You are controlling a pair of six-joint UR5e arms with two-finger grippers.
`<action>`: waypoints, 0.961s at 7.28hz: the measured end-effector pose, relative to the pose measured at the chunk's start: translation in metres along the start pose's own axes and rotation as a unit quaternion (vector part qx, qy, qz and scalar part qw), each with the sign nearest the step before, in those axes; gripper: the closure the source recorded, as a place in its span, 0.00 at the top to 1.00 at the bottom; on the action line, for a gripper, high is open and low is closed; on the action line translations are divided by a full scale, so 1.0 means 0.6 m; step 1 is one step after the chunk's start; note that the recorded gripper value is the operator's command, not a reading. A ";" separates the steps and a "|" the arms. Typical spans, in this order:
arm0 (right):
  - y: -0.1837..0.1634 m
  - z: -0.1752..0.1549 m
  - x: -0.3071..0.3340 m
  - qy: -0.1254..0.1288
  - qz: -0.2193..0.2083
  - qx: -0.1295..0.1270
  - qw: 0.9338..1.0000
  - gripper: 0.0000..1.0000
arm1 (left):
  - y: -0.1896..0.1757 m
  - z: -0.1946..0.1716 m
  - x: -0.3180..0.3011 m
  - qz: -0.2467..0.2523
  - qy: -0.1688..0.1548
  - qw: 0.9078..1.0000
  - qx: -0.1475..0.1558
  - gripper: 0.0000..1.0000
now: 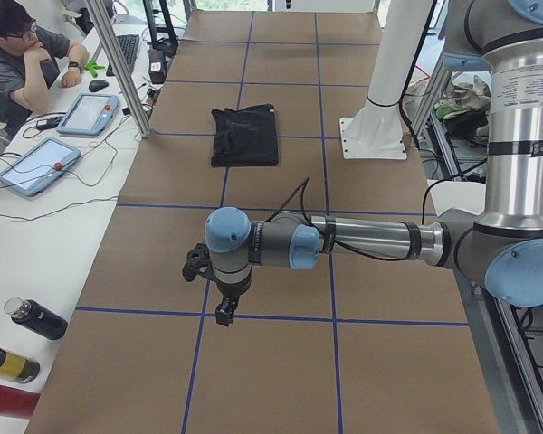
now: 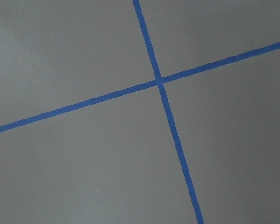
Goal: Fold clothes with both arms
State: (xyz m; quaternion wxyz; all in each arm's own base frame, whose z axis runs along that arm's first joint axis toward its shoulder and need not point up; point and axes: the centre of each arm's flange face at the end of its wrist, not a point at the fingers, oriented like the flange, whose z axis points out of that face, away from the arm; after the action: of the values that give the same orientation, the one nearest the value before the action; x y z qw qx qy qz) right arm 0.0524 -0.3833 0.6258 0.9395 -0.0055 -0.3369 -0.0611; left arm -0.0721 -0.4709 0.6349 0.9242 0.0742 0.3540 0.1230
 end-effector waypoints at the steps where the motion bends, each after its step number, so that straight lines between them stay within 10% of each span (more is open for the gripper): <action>1: 0.000 0.000 0.000 0.000 0.000 0.000 1.000 1.00 | 0.001 0.005 -0.003 -0.002 0.001 1.000 -0.003 1.00; 7: -0.001 -0.002 -0.002 -0.001 -0.002 0.002 1.000 1.00 | 0.003 0.009 -0.007 -0.005 0.002 1.000 -0.005 1.00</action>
State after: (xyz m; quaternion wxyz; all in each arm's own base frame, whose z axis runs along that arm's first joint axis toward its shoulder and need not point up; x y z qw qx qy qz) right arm 0.0520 -0.3840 0.6240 0.9389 -0.0034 -0.3384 -0.0620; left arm -0.0716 -0.4706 0.6419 0.9245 0.0674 0.3552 0.1205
